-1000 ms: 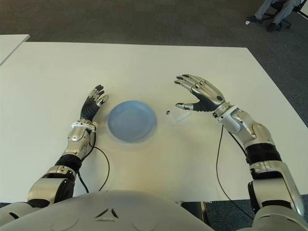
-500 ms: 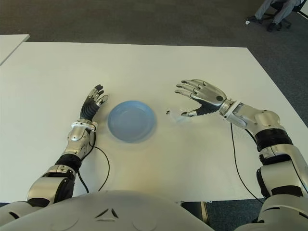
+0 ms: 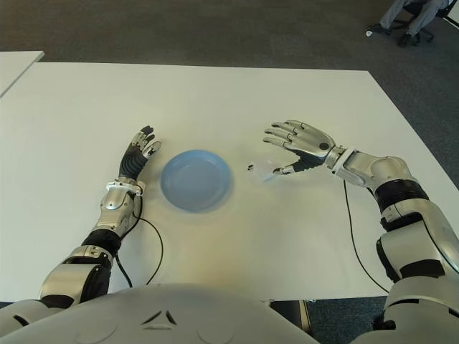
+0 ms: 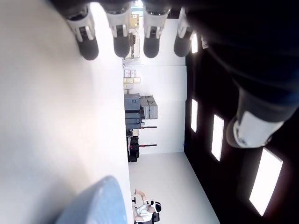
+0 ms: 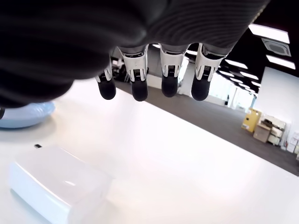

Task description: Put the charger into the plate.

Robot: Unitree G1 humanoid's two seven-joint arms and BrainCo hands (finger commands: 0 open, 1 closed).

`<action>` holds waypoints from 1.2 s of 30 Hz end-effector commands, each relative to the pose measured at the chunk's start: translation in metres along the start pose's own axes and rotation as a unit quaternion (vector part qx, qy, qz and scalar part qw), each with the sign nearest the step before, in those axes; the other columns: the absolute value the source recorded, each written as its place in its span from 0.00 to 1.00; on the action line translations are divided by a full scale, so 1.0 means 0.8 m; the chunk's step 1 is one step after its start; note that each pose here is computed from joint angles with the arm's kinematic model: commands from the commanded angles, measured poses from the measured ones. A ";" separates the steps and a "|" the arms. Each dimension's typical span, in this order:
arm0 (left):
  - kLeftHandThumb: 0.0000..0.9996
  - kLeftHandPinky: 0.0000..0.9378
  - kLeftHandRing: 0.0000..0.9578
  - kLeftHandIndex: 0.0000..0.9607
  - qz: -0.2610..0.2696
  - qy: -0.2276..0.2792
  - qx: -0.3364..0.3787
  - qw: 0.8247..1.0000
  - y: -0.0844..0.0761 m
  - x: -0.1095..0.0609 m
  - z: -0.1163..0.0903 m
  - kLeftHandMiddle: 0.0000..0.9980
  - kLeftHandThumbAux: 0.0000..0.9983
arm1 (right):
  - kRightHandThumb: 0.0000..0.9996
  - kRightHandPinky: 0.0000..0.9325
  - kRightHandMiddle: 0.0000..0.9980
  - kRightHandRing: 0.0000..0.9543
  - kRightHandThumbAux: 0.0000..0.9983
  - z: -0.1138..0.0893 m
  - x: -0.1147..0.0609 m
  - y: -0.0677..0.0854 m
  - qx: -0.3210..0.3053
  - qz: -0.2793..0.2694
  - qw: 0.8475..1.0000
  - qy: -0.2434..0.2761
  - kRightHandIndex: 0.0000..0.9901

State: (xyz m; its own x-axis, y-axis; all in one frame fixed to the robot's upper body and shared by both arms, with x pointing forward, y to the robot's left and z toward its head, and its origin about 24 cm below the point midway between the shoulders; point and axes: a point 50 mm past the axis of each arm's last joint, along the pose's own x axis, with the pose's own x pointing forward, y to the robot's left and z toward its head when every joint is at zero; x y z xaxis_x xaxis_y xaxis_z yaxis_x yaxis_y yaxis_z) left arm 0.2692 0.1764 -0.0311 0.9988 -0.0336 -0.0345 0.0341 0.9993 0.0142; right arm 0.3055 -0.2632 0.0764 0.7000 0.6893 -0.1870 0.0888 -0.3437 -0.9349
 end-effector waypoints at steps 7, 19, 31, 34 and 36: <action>0.00 0.03 0.01 0.00 0.003 0.046 -0.004 0.999 0.004 -0.015 -0.022 0.01 0.54 | 0.27 0.00 0.00 0.00 0.10 0.001 0.010 0.008 -0.013 0.005 1.000 -0.006 0.00; 0.00 0.01 0.00 0.00 -0.005 0.046 -0.003 0.999 0.004 -0.016 -0.021 0.01 0.54 | 0.30 0.00 0.00 0.00 0.10 0.001 0.022 0.018 -0.037 0.034 0.999 -0.010 0.00; 0.00 0.02 0.02 0.00 -0.012 0.031 -0.002 0.999 0.001 -0.018 -0.018 0.03 0.53 | 0.29 0.00 0.00 0.00 0.11 0.008 0.034 0.027 -0.038 0.066 0.997 -0.012 0.00; 0.00 0.02 0.02 0.00 -0.015 0.027 -0.003 1.000 0.000 -0.018 -0.017 0.03 0.52 | 0.30 0.00 0.00 0.00 0.11 0.010 0.037 0.029 -0.039 0.072 0.997 -0.016 0.00; 0.00 0.02 0.02 0.00 -0.017 0.025 -0.003 1.000 0.000 -0.018 -0.017 0.03 0.52 | 0.31 0.00 0.00 0.00 0.10 0.011 0.037 0.030 -0.039 0.076 0.996 -0.018 0.00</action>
State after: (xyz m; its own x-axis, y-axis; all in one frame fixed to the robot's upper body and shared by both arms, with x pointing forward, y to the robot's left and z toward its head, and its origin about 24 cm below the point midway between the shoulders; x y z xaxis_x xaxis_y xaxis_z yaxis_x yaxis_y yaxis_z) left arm 0.2669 0.1767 -0.0291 0.9983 -0.0558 -0.0148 0.0560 0.9983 0.0180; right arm 0.3202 -0.2503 0.0480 0.6940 0.6477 -0.3143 0.0460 -0.4756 -0.8785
